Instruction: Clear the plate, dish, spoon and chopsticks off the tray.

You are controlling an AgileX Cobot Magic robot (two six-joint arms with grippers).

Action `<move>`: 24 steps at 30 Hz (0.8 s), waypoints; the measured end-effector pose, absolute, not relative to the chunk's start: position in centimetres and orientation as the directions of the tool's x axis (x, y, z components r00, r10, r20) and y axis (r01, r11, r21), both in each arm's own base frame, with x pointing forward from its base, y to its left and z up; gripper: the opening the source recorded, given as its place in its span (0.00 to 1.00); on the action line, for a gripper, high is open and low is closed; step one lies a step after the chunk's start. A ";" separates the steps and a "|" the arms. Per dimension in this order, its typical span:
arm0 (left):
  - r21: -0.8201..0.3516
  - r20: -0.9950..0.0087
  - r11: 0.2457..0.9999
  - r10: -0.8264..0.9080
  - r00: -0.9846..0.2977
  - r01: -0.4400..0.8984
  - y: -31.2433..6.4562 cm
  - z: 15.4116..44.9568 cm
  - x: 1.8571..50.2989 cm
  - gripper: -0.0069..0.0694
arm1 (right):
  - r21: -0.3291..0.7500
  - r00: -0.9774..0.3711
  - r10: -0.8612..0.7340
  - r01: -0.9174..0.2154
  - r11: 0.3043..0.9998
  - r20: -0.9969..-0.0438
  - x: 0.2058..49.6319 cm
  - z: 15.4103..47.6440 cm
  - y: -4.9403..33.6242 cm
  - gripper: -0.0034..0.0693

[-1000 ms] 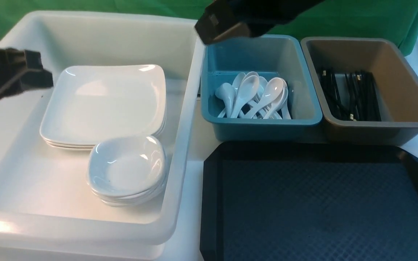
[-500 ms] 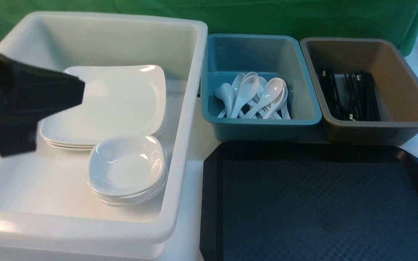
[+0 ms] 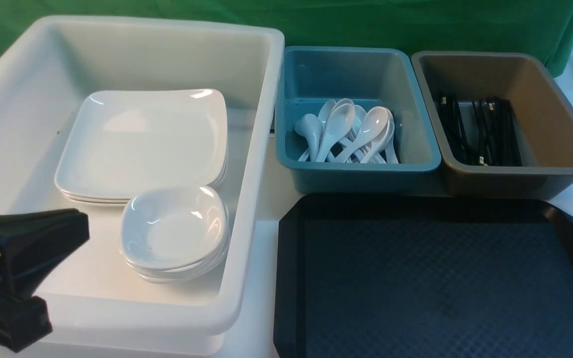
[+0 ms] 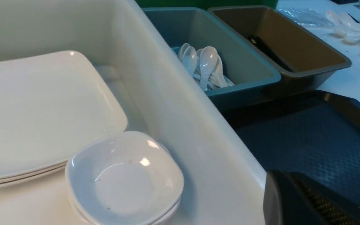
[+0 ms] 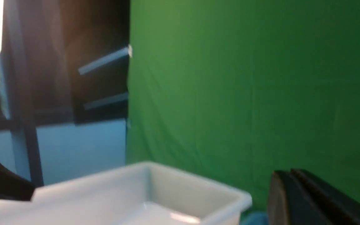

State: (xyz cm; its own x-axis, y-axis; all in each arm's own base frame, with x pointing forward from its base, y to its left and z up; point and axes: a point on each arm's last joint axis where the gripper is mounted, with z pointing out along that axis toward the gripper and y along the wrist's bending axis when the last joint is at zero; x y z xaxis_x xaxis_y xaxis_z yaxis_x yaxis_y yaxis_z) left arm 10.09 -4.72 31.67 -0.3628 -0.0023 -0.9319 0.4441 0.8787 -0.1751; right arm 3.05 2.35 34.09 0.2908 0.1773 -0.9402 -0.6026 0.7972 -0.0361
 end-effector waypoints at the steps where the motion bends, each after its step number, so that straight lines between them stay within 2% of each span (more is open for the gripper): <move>1: -0.183 -0.932 0.883 -0.017 -0.361 0.433 -4.7 31.4 10.2 0.09 | -0.040 0.325 0.202 -0.609 0.792 -0.924 2.7 33.3 2.2 0.08; 7: -0.210 -0.946 0.898 -0.087 -0.312 0.387 -4.3 31.7 10.6 0.09 | -0.054 0.431 0.286 -0.623 0.780 -0.856 1.4 32.2 1.5 0.08; 24: -0.178 -0.957 0.912 -0.073 -0.282 0.368 -4.0 31.8 10.8 0.09 | -0.054 0.433 0.287 -0.624 0.780 -0.855 1.4 32.1 1.5 0.14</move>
